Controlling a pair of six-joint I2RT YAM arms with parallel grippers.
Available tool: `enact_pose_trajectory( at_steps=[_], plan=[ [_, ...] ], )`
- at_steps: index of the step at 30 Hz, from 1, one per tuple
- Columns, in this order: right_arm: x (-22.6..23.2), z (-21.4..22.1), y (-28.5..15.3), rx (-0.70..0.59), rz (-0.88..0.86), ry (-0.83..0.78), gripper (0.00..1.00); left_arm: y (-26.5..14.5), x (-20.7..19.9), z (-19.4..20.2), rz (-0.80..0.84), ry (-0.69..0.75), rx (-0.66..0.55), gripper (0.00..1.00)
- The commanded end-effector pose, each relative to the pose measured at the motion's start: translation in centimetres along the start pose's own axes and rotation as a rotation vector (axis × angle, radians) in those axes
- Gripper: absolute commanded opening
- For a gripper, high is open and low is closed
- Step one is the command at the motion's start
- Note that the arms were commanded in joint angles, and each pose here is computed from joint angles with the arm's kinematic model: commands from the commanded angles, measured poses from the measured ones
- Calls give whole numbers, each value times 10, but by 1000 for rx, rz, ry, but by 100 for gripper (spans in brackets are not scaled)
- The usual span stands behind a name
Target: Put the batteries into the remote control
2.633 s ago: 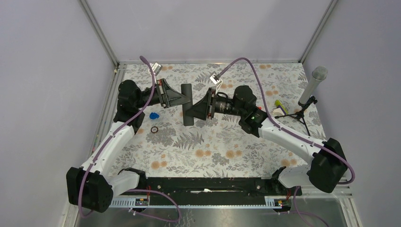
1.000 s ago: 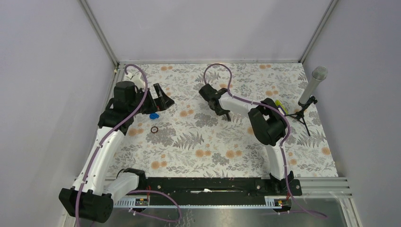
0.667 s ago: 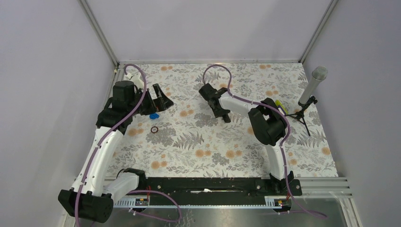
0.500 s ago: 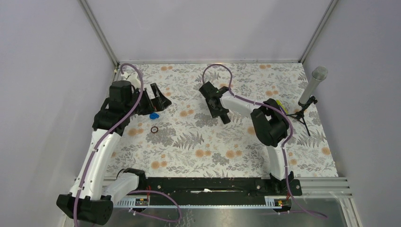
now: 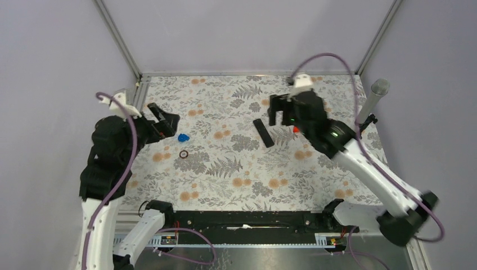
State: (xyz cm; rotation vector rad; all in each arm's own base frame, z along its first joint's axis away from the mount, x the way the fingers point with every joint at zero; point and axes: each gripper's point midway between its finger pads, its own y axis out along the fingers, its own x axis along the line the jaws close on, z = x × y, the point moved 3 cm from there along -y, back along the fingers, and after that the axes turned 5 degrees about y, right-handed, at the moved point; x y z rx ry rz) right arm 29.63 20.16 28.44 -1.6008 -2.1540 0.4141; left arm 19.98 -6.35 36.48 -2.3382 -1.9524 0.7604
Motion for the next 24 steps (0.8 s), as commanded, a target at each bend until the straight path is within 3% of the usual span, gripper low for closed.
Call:
enact_pose_trajectory(
  at_steps=[1, 7, 12, 17, 24],
  plan=[
    [-31, -55, -72, -346, 42, 41, 100, -37, 4, -43, -59, 23, -226, 99],
    [-67, -83, -150, -575, 96, 80, 100, -51, 5, -49, -64, 54, -281, 99],
    [-90, -85, -185, -696, 155, 86, 100, -58, 8, -53, -83, 71, -308, 99],
    [-103, -84, -200, -767, 194, 125, 99, -63, 11, -55, -103, 87, -331, 99],
    [-105, -83, -192, -756, 228, 138, 99, -64, 13, -54, -110, 91, -342, 99]
  ],
)
